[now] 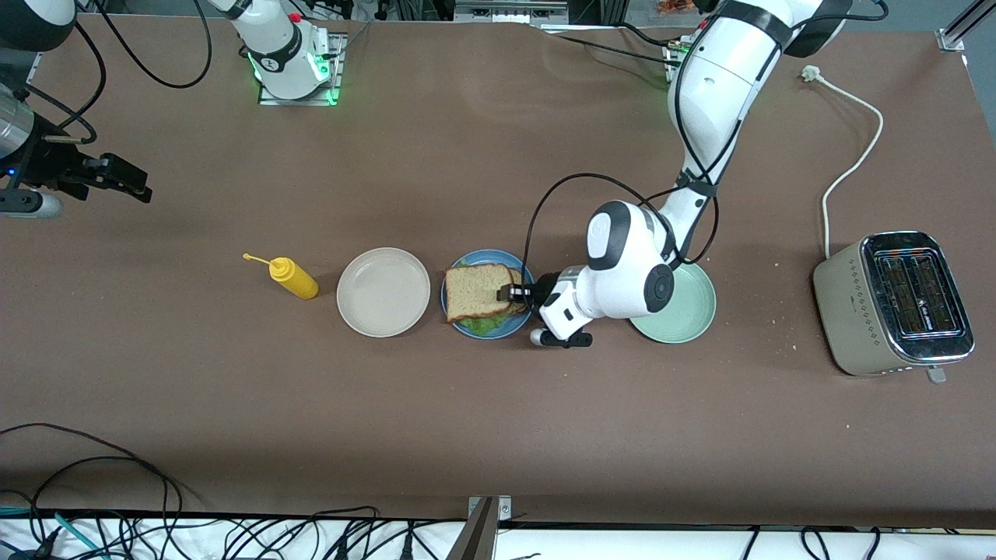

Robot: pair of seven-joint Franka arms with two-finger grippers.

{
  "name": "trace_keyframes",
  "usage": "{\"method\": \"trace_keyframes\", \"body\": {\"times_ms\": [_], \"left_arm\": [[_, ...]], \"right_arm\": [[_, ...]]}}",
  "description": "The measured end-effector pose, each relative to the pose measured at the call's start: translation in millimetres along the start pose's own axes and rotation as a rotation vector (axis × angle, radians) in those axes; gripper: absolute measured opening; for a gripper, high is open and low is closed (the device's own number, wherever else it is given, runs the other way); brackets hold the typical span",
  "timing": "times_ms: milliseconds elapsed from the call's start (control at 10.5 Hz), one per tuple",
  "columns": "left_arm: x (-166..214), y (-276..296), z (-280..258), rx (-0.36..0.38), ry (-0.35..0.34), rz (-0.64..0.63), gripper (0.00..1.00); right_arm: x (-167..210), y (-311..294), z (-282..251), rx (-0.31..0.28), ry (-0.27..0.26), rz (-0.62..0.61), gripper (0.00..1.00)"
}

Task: Make sandwich in blue plate with both arms

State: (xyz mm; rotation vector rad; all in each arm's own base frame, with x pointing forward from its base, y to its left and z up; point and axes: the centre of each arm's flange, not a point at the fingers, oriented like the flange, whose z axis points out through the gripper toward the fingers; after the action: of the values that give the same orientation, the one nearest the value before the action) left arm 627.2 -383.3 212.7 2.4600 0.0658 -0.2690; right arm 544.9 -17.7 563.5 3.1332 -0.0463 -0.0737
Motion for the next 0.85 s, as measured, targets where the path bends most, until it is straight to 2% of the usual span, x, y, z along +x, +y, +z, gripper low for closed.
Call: {"method": "trace_keyframes", "body": {"times_ms": [190,285,379,474,569,664,854], "left_arm": [[10,-17,-9,0.006,0.013,-0.023,0.78],[15,-24,-17,0.002,0.013,-0.035,0.92],[23,-33,-34,-0.006,0.023,-0.049,1.0],[34,-44,-65,0.022,0.05,-0.03,1.0],[42,-56,-108,0.097,0.053,0.032,1.0],[45,-64,-162,0.179,0.057,0.093,1.0],[29,-61,-286,0.312,0.125,0.156,1.0]], "right_arm": [[-9,2,-2,0.001,-0.066,0.004,1.0],[-11,3,-6,0.001,-0.07,0.006,1.0],[-11,3,-9,0.001,-0.065,0.007,1.0],[-11,4,-10,0.001,-0.062,0.008,1.0],[-11,3,-11,0.001,-0.06,0.006,1.0],[-10,1,-13,0.001,-0.057,0.003,1.0],[-7,-5,-17,-0.001,-0.047,-0.008,1.0]]}}
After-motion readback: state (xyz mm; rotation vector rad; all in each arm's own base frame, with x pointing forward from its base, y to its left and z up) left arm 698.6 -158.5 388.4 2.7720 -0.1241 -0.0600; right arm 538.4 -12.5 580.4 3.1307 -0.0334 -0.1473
